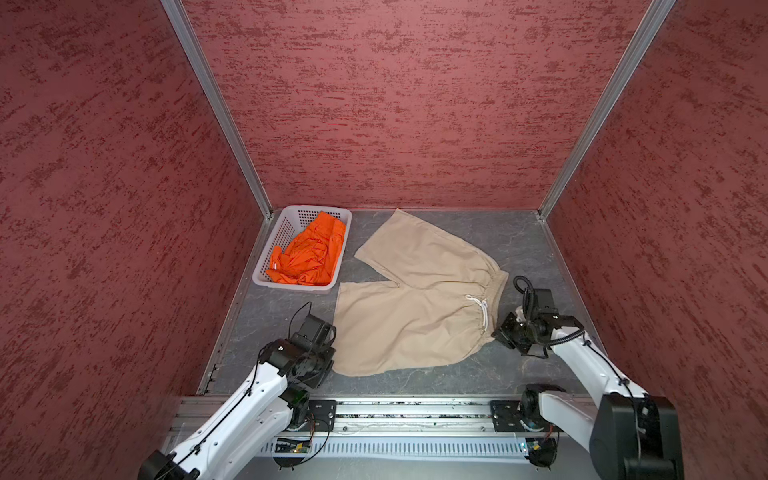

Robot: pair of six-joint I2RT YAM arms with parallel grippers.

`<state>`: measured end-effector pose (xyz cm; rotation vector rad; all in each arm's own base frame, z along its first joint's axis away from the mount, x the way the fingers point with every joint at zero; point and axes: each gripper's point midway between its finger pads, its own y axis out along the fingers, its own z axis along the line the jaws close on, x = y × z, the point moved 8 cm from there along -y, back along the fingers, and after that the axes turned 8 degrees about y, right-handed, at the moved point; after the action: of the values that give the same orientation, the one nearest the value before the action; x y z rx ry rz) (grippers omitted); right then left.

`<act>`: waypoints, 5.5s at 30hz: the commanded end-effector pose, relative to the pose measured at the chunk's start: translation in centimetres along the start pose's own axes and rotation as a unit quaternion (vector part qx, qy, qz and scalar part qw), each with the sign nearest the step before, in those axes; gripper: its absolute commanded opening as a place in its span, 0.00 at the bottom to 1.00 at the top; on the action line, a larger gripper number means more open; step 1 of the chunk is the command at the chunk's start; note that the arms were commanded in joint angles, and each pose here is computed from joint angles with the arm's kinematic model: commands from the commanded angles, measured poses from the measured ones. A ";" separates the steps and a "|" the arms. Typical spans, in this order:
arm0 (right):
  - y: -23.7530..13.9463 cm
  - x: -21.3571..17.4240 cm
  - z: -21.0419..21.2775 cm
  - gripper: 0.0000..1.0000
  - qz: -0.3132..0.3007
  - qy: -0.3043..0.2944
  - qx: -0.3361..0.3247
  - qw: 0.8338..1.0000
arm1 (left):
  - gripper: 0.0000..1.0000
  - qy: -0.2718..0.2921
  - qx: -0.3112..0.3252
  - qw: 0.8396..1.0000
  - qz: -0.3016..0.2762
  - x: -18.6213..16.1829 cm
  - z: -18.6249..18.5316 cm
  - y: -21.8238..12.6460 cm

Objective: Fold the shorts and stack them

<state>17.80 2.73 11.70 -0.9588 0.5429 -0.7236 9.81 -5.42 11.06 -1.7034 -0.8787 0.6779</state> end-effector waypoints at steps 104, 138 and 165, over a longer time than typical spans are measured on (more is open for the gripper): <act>-8.9 8.7 8.4 0.08 0.015 -0.043 -0.250 0.967 | 0.00 0.515 -0.160 0.761 -0.360 14.8 -43.7 -9.7; 0.1 18.8 7.9 0.37 0.027 0.007 -0.171 0.985 | 0.15 0.556 -0.149 0.776 -0.258 12.6 -48.5 5.2; 2.1 8.4 14.3 0.13 -0.008 -0.104 0.074 0.992 | 0.02 0.430 -0.118 0.892 -0.076 8.1 -35.4 8.4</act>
<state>32.49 3.82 16.40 -1.0215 0.3222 -0.6286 44.37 -19.63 14.00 -1.8608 -0.3853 -0.3933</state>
